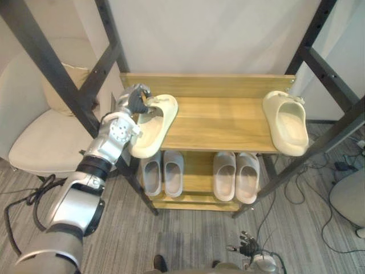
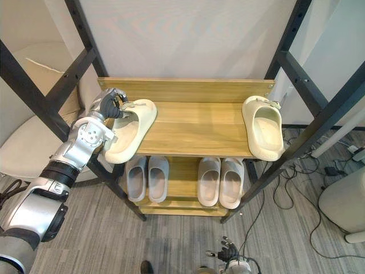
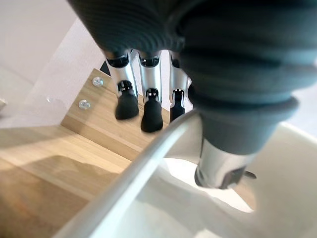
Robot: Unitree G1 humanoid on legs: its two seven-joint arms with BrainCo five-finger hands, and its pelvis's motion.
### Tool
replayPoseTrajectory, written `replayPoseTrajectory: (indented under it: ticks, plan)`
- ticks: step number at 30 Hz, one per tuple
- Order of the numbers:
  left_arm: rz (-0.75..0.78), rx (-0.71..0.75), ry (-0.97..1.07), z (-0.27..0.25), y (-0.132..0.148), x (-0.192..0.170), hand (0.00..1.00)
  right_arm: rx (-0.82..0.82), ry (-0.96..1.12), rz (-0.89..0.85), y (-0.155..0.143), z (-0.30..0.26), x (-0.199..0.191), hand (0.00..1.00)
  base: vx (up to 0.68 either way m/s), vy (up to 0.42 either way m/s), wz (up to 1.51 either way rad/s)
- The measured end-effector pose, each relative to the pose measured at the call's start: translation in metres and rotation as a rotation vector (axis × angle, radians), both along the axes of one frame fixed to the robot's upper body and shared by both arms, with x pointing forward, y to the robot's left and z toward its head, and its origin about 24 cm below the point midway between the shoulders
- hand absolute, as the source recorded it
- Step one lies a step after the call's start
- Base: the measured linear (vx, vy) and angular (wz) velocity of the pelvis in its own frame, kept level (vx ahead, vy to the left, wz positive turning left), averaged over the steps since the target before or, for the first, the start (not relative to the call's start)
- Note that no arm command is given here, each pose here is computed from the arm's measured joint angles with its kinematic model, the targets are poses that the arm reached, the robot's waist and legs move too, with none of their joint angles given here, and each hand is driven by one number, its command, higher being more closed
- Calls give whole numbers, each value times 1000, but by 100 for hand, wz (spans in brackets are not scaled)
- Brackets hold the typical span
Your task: Organize the slippers on the shoe rack
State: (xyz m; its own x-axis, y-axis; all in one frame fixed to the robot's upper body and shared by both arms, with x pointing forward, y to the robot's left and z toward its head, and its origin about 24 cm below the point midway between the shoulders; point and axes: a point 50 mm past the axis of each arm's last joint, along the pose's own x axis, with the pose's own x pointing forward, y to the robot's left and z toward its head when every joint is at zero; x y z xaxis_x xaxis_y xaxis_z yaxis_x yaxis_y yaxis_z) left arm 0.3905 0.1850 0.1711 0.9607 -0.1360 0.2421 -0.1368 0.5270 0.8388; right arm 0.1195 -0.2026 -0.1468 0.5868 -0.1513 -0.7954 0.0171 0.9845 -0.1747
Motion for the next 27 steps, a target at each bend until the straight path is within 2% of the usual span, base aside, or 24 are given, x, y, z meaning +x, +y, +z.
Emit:
replayPoseTrajectory:
  ticks: [7, 23, 27]
  plan:
    - [-29, -43, 13, -3, -10, 1, 100, 4, 2, -24, 0, 0, -1, 0, 0, 0, -5]
    - [-108, -155, -10, 2, -58, 5, 100, -6, -6, -90, -7, 1, 1, 0, -11, 0, -8]
    - [-71, -159, -13, 5, -57, 10, 100, 2, -12, -109, -8, 2, 2, 0, 8, -6, -7]
